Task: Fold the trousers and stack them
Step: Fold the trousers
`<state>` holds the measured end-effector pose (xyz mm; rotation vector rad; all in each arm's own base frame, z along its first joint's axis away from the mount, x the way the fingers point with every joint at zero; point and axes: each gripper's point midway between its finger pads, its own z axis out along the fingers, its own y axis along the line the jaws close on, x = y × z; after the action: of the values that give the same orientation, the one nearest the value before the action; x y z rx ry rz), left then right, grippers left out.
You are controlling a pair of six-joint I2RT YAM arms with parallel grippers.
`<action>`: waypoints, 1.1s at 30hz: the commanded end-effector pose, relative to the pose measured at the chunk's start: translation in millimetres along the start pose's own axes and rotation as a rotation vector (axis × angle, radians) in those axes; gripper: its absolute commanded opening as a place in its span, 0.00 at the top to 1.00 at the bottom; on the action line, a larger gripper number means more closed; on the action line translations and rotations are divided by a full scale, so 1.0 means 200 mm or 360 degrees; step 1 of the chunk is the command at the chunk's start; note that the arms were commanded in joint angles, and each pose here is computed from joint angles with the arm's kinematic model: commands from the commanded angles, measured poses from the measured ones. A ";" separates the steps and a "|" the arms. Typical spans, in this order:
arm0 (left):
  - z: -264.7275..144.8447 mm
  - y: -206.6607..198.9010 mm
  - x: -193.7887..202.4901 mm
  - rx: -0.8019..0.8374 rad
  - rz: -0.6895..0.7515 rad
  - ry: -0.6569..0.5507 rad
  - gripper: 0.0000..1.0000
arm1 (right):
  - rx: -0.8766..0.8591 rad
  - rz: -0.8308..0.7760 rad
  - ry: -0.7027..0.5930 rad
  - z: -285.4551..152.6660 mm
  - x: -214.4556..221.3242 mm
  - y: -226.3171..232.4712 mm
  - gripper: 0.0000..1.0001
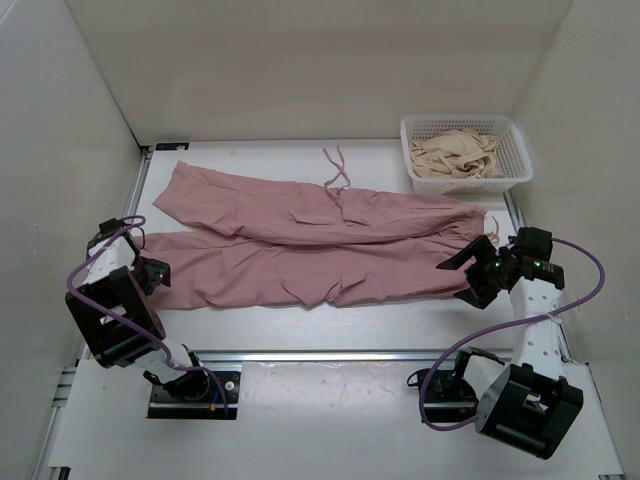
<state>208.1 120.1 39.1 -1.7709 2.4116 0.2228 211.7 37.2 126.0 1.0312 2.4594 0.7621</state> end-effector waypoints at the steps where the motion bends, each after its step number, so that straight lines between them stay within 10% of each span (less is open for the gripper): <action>1: -0.06 -0.05 -0.04 0.0100 -0.0004 -0.0052 0.07 | -0.0013 -0.0022 -0.0014 -0.01 0.00 0.00 0.12; 17: -0.06 -0.07 -0.07 0.0160 0.0020 -0.0013 0.09 | -0.0013 -0.0022 -0.0014 -0.01 0.01 0.00 0.12; 33: -0.15 -0.42 0.47 0.0366 0.0494 0.0105 0.09 | -0.0023 -0.0002 -0.0029 0.00 0.02 -0.01 0.12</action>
<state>253.8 19.7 47.8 -1.3430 2.6251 -0.0378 207.3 38.7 121.7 1.0380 2.4624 0.7623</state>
